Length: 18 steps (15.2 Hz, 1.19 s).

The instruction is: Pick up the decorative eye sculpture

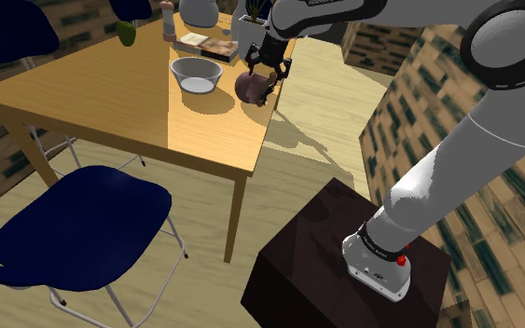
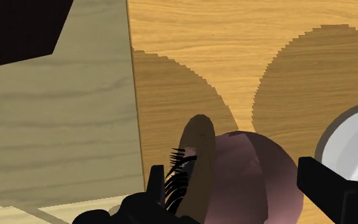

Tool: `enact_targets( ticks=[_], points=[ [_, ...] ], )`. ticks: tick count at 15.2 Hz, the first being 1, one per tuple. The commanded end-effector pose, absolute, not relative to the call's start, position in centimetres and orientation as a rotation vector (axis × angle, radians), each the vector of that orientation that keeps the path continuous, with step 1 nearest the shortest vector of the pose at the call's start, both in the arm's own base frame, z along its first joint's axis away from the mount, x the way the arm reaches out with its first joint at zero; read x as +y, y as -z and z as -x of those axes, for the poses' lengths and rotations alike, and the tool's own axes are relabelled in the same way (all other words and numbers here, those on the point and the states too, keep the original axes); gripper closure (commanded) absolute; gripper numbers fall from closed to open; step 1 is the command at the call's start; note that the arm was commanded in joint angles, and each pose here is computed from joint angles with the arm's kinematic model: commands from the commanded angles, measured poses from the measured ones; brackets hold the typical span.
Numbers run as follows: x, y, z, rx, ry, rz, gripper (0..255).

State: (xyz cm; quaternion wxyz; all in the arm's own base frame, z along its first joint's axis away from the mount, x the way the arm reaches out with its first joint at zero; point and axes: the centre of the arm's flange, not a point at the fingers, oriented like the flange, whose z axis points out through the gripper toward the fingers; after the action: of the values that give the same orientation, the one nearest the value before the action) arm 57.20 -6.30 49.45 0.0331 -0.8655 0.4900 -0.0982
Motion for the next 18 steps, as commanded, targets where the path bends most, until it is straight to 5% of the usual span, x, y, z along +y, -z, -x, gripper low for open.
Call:
enact_targets(
  ticks=[1,7,8,18],
  points=[
    [-6.3,-48.4,-57.3,1.520,0.303,2.656,0],
    [-6.3,-46.0,-57.3,1.520,0.303,2.656,0],
    [-6.3,-46.0,-57.4,1.520,0.303,2.656,255],
    [-6.3,-46.5,-57.3,1.520,0.303,2.656,255]
  ],
)
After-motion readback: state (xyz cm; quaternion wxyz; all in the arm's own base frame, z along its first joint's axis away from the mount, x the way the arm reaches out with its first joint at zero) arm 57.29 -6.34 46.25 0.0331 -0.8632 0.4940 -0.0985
